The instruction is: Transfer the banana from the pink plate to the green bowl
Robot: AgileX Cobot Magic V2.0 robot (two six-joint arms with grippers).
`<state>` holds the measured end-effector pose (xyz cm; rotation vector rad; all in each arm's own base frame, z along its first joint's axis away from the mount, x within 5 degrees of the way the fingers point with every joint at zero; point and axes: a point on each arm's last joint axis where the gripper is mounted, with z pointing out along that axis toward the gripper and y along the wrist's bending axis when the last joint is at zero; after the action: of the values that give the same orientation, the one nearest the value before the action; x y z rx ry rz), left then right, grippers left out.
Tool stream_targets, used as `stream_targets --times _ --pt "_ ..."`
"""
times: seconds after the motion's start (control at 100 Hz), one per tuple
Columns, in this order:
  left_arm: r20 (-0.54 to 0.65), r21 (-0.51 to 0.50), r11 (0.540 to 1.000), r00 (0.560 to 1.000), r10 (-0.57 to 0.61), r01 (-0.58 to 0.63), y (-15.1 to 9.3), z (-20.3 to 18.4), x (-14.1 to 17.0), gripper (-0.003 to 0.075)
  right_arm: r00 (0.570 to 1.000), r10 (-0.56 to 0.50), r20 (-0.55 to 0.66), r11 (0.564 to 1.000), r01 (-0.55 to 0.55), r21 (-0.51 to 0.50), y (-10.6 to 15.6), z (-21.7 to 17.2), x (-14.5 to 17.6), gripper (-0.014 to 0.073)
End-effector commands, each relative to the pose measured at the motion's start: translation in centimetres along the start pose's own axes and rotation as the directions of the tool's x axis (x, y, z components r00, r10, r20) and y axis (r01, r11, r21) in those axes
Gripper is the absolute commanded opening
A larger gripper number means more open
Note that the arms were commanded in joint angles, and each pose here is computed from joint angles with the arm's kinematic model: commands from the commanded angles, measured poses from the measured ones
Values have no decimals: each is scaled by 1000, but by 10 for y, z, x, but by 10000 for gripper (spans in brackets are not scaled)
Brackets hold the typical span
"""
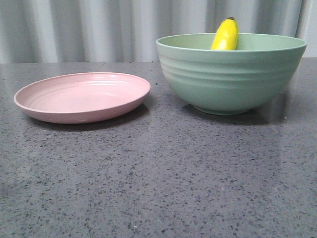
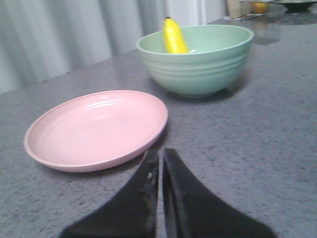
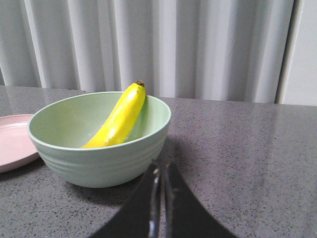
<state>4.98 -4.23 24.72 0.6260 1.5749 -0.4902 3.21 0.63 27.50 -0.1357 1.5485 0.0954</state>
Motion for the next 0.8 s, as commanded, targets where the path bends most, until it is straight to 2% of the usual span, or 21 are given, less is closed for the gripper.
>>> stream_targets --times 0.0,0.19,0.47,0.59,0.79 --pt "128 -98 992 989 -67 80 7 0 -13 -19 997 -21 73 1000 20 14 -1 1 -13 -79" --pt "223 -337 935 974 -33 109 24 0 0 -19 997 -21 73 1000 20 14 -1 1 -13 -79" --pt "207 -568 817 978 23 101 34 -11 38 -19 997 -21 73 1000 20 14 -1 1 -13 -79" --pt "144 -617 781 989 -15 102 34 -15 46 -19 997 -21 73 1000 20 14 -1 1 -13 -80" --pt "-43 -624 774 984 -173 108 29 -17 71 -19 997 -21 73 1000 20 14 -1 1 -13 -79"
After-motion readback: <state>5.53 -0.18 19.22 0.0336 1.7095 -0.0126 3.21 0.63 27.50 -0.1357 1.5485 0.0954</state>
